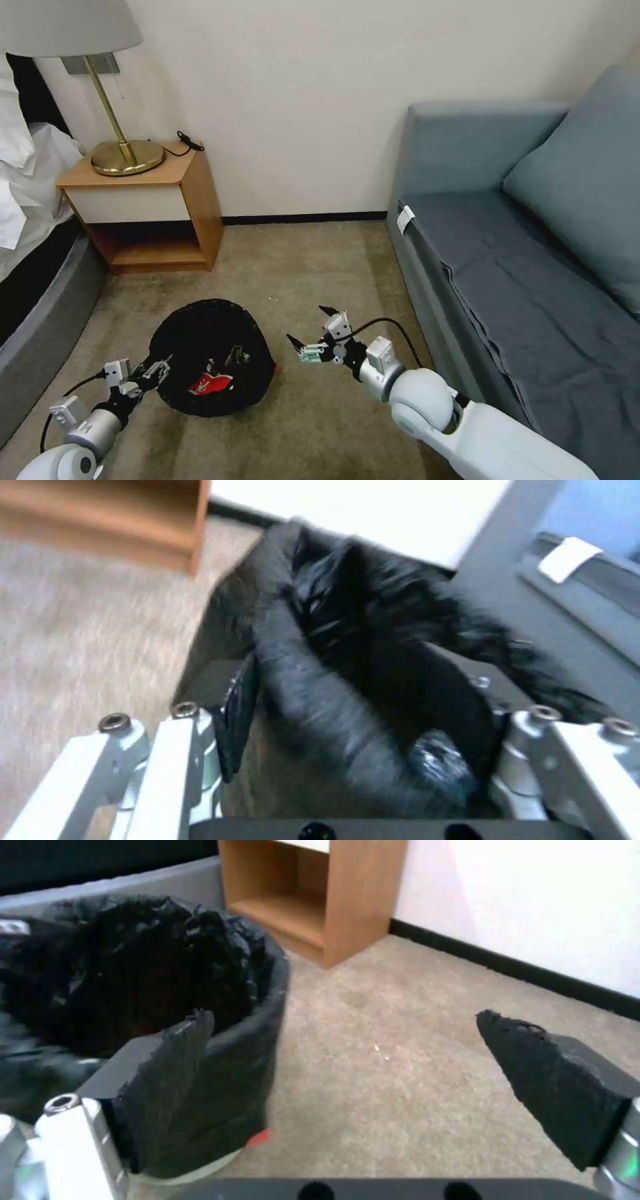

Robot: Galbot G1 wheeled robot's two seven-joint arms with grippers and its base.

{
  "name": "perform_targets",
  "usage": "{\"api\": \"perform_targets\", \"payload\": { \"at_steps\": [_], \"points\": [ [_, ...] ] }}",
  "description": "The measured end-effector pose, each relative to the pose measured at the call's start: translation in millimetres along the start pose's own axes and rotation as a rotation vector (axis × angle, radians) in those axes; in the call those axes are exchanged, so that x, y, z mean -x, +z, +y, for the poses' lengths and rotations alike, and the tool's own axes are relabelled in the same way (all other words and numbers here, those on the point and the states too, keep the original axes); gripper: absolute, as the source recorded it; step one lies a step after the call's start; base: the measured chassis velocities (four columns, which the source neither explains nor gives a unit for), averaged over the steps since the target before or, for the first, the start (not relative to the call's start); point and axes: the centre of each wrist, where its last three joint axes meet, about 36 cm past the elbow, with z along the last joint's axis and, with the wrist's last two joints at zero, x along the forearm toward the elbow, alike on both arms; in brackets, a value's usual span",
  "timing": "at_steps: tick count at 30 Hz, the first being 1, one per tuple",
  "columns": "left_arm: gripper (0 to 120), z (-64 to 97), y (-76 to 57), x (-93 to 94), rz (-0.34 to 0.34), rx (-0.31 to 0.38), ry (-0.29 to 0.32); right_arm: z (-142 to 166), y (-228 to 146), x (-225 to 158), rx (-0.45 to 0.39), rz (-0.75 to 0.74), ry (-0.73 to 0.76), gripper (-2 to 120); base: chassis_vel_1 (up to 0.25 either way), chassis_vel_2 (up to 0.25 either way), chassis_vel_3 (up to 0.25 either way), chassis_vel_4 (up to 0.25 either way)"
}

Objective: Pick up the trash bin, then pick up the garbage on the floor and place it into the trash bin.

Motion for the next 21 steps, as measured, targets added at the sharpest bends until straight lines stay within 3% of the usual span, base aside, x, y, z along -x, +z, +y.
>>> {"api": "perform_targets", "payload": {
  "at_steps": [2, 5, 9, 14, 15, 17, 18, 19, 20, 21],
  "points": [
    [72, -1.3, -2.3, -0.9, -0.015, 0.017, 0.012, 0.1, -0.1, -0.9, 0.004, -0.003, 0.005, 100, 0.000, 0.000, 0.000, 0.000],
    [87, -10.8, -13.1, -3.8, -0.085, 0.104, 0.060, -0.1, -1.4, -6.0, 0.023, -0.019, 0.040, 100, 0.000, 0.000, 0.000, 0.000],
    [98, -18.7, -17.9, -6.6, -0.108, 0.156, 0.096, -3.6, -3.5, -13.6, 0.037, -0.034, 0.074, 100, 0.000, 0.000, 0.000, 0.000],
    [100, -35.2, -24.0, -11.4, -0.122, 0.197, 0.165, -8.9, -3.9, -30.0, 0.040, -0.049, 0.114, 100, 0.000, 0.000, 0.000, 0.000],
    [100, -44.8, -25.4, -9.7, -0.140, 0.201, 0.151, -9.0, -3.7, -35.5, 0.040, -0.054, 0.130, 100, 0.000, 0.000, 0.000, 0.000],
    [100, -49.3, -26.0, -8.6, -0.151, 0.200, 0.139, -8.7, -3.4, -37.3, 0.040, -0.056, 0.136, 100, 0.000, 0.000, 0.000, 0.000],
    [100, -67.8, -26.4, -3.8, -0.186, 0.180, 0.089, -6.5, -1.6, -43.1, 0.033, -0.063, 0.172, 100, 0.000, 0.000, 0.000, 0.000],
    [100, -74.7, -26.0, -2.2, -0.198, 0.170, 0.068, -5.3, -0.6, -44.9, 0.028, -0.065, 0.188, 100, 0.000, 0.000, 0.000, 0.000],
    [100, -94.1, -24.1, 3.3, -0.227, 0.146, -0.003, -0.2, 3.5, -50.1, 0.009, -0.069, 0.238, 100, 0.000, 0.000, 0.000, 0.000],
    [100, -94.1, -24.1, 3.3, -0.227, 0.146, -0.003, -0.2, 3.5, -50.1, 0.009, -0.069, 0.238, 100, 0.000, 0.000, 0.000, 0.000]
  ]
}}
